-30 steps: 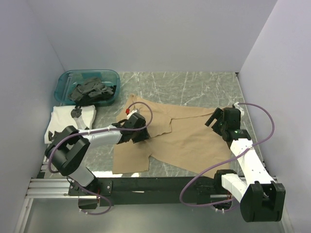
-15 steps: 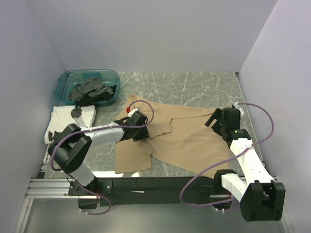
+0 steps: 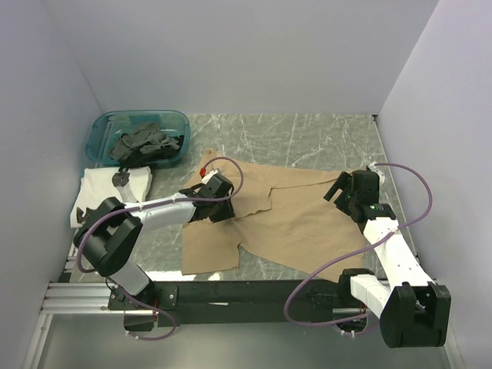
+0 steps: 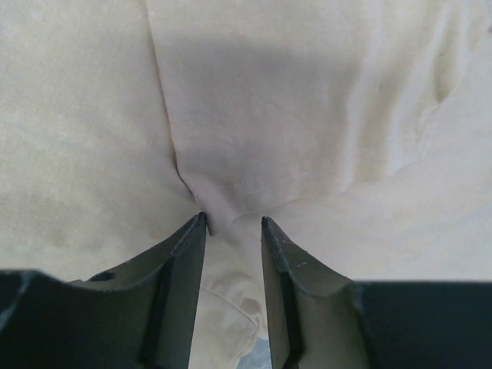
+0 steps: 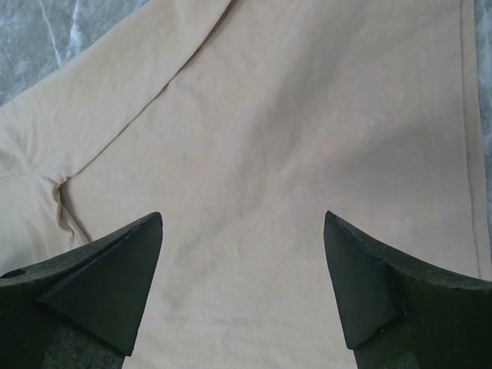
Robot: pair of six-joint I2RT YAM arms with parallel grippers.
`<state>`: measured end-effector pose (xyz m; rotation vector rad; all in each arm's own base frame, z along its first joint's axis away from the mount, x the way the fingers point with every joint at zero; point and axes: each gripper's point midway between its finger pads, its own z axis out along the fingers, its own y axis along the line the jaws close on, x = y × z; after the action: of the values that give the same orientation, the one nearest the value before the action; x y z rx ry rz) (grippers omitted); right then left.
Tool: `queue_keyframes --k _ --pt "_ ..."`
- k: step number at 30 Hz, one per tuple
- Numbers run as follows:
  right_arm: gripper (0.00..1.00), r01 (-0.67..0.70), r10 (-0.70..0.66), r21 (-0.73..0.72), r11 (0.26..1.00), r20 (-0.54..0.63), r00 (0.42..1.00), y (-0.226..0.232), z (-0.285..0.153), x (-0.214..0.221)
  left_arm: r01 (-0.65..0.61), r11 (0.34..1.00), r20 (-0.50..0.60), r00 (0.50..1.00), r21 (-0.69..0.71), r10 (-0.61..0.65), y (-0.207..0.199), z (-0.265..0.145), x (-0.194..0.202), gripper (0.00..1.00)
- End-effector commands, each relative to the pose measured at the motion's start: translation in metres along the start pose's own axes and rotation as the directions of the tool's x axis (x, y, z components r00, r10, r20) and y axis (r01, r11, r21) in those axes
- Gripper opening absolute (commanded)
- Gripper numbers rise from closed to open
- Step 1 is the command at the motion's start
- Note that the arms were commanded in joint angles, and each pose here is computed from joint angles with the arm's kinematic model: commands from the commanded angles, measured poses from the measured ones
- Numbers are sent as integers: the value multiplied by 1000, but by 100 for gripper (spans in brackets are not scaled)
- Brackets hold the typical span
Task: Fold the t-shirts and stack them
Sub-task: Flatten the tshirt out
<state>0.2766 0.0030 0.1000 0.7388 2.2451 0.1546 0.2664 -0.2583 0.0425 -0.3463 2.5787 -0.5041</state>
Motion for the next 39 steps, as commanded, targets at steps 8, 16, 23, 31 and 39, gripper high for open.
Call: queue_keyframes --k 8,16,23,31,39 --pt "91 10 -10 -9 1000 20 1000 1 2 -4 4 999 22 1000 52 -5 -26 3 -13 34" --pt "91 11 -11 0 1000 11 1000 -1 4 -2 -16 1000 12 1000 25 16 -23 7 -12 28" --pt "91 11 -11 6 1000 13 1000 -2 5 -2 -32 999 -19 999 -30 31 -14 13 -6 29" --pt "91 12 -12 11 1000 12 1000 -3 5 -1 -61 993 -35 998 -102 57 -5 12 -3 36" --pt "91 13 -13 13 1000 12 1000 -4 6 0 -84 989 -52 996 -124 78 -5 16 1 35"
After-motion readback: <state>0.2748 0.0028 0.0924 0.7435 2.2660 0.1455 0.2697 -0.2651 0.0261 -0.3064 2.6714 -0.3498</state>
